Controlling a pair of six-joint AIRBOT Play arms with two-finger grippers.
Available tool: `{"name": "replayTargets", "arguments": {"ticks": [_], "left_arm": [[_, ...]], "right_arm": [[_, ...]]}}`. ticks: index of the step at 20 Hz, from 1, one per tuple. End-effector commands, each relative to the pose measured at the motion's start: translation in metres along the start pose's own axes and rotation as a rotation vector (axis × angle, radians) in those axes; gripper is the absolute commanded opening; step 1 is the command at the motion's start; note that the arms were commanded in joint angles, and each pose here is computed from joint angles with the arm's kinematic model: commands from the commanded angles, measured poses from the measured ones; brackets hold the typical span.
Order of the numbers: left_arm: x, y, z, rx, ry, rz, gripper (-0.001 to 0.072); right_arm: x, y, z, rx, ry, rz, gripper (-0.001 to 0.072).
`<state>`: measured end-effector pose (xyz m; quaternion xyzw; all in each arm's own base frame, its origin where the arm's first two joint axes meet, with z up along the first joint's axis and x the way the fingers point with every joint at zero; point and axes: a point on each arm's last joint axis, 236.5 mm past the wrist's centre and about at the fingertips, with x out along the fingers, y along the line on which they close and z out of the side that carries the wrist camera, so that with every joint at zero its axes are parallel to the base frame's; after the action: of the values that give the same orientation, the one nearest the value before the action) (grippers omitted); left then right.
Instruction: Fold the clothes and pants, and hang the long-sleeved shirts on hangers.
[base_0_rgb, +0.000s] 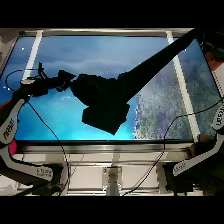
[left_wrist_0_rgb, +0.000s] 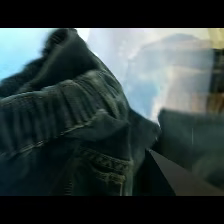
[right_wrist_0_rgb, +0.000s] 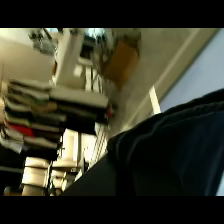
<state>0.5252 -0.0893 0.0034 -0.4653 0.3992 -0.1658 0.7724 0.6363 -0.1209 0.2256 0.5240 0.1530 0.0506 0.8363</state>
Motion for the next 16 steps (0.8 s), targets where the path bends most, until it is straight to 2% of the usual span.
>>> {"name": "replayTargets", "arguments": {"ticks": [1, 6, 8, 9, 12, 16], "left_arm": [[0.003, -0.010, -0.006, -0.012, 0.017, -0.030, 0.0470], [0.006, -0.011, -0.009, -0.009, 0.024, -0.030, 0.0471], [0.006, -0.011, -0.010, -0.009, 0.026, -0.031, 0.0471], [0.006, -0.011, -0.010, -0.009, 0.027, -0.031, 0.0471], [0.006, -0.012, -0.011, -0.009, 0.031, -0.034, 0.0471], [0.006, -0.013, -0.012, -0.009, 0.035, -0.036, 0.0471]], "right_arm": [[-0.001, -0.027, 0.012, -0.124, -0.039, -0.110, 0.0023], [-0.094, -0.219, -0.006, -0.214, 0.237, -0.771, 0.0023], [-0.158, -0.291, -0.026, -0.167, 0.389, -1.027, 0.0023], [-0.182, -0.314, -0.042, -0.109, 0.464, -1.097, 0.0023], [-0.219, -0.356, -0.087, 0.051, 0.622, -1.169, 0.0023], [-0.211, -0.364, -0.096, 0.027, 0.634, -1.147, 0.0023]]}}
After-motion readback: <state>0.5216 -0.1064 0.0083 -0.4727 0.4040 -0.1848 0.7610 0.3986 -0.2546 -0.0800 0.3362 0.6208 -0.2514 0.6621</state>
